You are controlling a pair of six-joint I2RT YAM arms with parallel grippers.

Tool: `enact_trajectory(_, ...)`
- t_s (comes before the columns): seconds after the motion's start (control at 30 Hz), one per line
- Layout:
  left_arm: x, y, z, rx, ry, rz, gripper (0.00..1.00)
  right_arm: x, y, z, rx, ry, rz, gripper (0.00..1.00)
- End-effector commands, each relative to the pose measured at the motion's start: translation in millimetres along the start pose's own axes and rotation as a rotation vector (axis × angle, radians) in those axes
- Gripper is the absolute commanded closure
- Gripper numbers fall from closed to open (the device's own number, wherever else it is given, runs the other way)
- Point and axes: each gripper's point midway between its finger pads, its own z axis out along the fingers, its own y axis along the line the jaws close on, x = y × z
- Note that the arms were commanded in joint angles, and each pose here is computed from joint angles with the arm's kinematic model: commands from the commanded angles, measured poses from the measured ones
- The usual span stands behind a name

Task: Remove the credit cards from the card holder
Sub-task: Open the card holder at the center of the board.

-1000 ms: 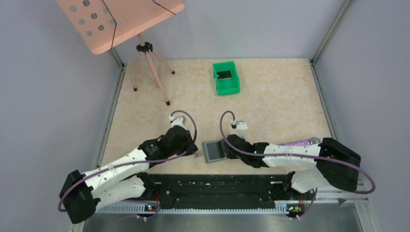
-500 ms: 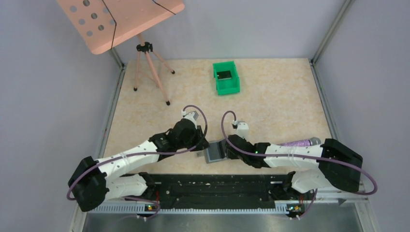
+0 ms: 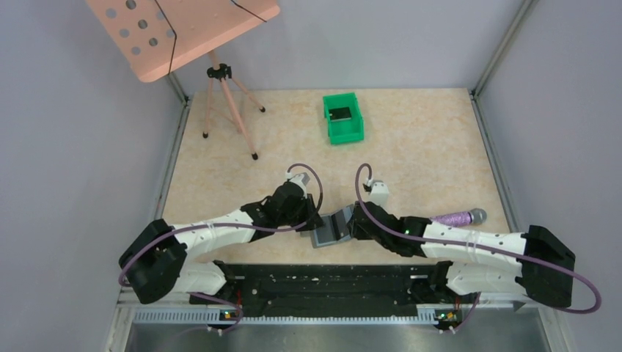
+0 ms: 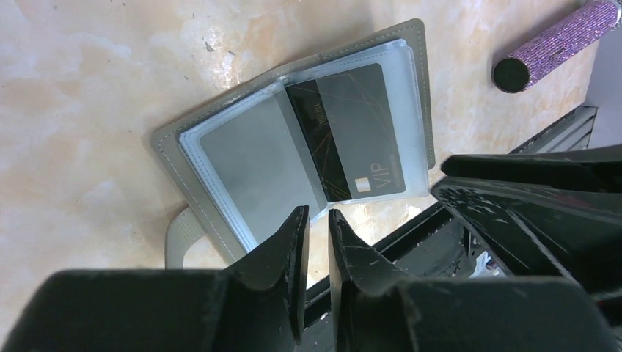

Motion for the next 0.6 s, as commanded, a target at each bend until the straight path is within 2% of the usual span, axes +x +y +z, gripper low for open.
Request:
enact_trajectory(0.0,-6,-8,6,0.042,-0.023,0.0,0.79,-30,28,-21,-0.1,-0.053,0.057,0.75)
enact_trajectory(0.23,-1,4,12,-0.002,-0.007,-0.007,0.8,-42,59,-31,-0.268,-0.084,0.059,0.77)
enact_trajectory(0.57,6,16,15,-0.043,0.013,-0.025,0.8,-25,46,10,-0.255,-0.012,0.095,0.8)
